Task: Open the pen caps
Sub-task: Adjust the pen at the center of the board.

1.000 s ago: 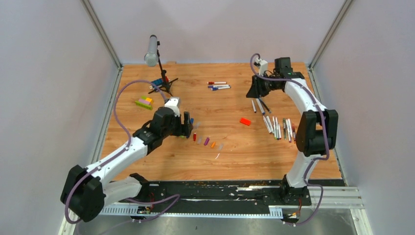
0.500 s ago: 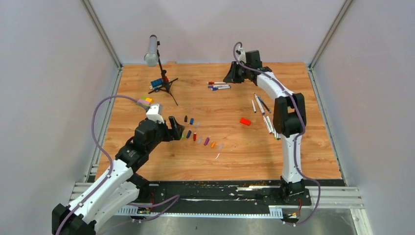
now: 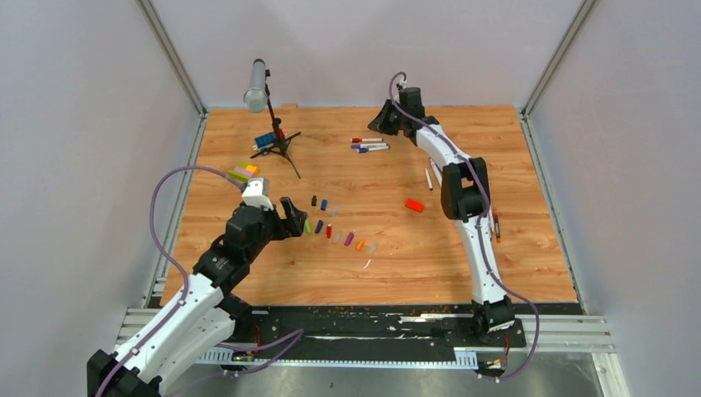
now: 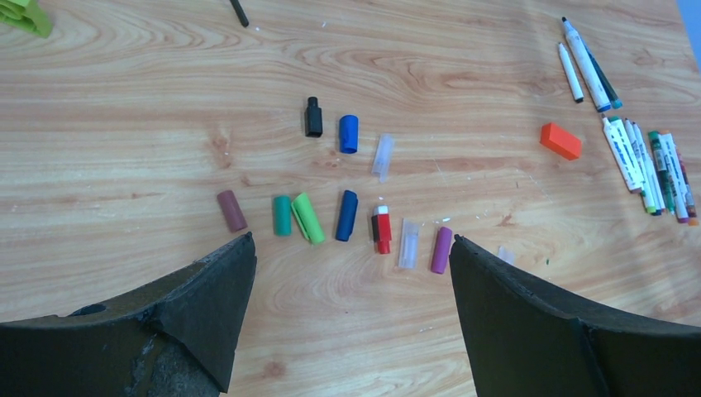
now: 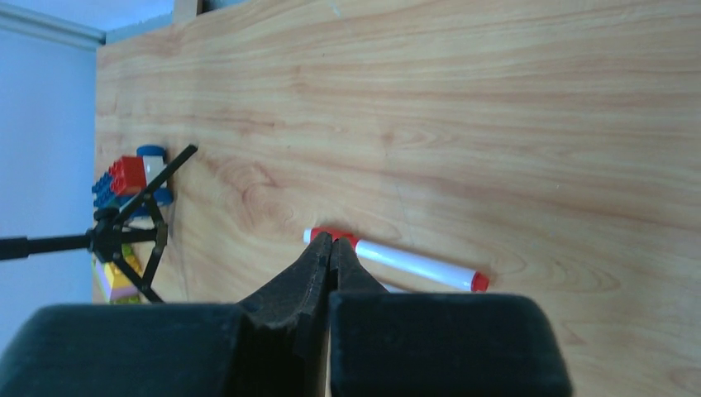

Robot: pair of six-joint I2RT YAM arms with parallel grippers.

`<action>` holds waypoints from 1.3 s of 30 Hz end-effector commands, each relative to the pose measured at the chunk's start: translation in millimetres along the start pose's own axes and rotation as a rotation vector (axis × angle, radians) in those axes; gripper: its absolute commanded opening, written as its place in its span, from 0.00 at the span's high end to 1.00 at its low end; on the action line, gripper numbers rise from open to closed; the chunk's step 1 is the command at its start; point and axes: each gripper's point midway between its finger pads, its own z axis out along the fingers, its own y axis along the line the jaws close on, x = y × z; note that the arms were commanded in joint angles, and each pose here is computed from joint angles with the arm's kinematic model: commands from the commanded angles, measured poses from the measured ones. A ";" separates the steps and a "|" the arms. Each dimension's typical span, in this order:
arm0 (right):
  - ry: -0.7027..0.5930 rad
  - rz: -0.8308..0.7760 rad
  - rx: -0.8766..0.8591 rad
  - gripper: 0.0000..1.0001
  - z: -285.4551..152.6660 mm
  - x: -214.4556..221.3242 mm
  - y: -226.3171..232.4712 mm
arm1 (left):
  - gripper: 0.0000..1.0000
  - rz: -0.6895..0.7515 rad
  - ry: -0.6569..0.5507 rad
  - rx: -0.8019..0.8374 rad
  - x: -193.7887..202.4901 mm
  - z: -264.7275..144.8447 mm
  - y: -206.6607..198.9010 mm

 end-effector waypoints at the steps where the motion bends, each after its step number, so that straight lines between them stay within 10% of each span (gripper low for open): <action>1: -0.141 0.044 0.032 1.00 10.1 -32.4 5.9 | 0.08 -0.016 -0.026 -0.025 -6.6 2.6 3.0; 20: -0.007 0.181 0.135 1.00 27.4 27.4 -29.2 | 0.08 -0.023 -0.007 -0.043 -2.5 4.4 5.7; 39: 0.234 0.101 0.085 1.00 -53.3 90.3 -4.7 | 0.08 -0.084 -0.008 0.025 7.7 -4.5 -1.2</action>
